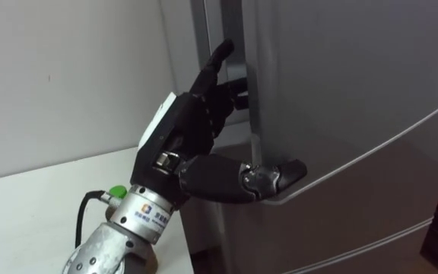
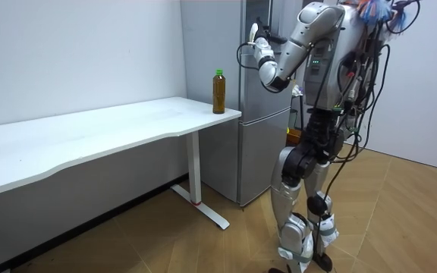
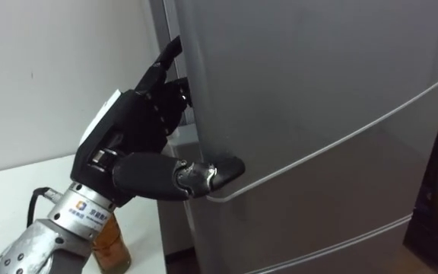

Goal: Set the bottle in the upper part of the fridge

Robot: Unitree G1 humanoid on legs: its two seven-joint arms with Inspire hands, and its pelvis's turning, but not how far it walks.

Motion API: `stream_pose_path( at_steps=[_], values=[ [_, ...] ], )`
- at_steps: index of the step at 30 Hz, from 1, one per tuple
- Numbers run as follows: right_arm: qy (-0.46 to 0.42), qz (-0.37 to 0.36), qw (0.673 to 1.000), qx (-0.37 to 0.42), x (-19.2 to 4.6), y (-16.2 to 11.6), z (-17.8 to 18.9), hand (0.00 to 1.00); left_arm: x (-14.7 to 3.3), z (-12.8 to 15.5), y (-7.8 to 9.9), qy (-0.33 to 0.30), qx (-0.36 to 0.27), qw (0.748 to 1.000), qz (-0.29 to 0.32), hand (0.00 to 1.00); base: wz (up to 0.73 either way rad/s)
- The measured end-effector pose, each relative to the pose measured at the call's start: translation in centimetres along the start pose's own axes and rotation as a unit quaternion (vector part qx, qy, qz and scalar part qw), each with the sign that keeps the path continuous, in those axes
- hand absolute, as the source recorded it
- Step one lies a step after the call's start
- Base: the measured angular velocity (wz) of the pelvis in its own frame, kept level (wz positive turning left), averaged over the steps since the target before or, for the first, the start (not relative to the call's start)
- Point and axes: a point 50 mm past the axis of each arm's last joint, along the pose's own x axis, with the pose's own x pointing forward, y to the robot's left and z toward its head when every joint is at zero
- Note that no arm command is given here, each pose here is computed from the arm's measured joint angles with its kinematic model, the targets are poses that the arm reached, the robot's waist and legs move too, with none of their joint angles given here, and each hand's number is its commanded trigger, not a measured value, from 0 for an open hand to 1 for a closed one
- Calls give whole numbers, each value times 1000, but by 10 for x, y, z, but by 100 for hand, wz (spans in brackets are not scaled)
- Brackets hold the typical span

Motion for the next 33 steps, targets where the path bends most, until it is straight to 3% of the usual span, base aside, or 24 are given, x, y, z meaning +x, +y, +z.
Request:
stream_pose_path(
  at_steps=[33],
  values=[
    [-3, -4, 1000, -8, -1, -6, 3, 0, 2, -1, -11, -4, -9, 1000, -19, 0, -1]
  ],
)
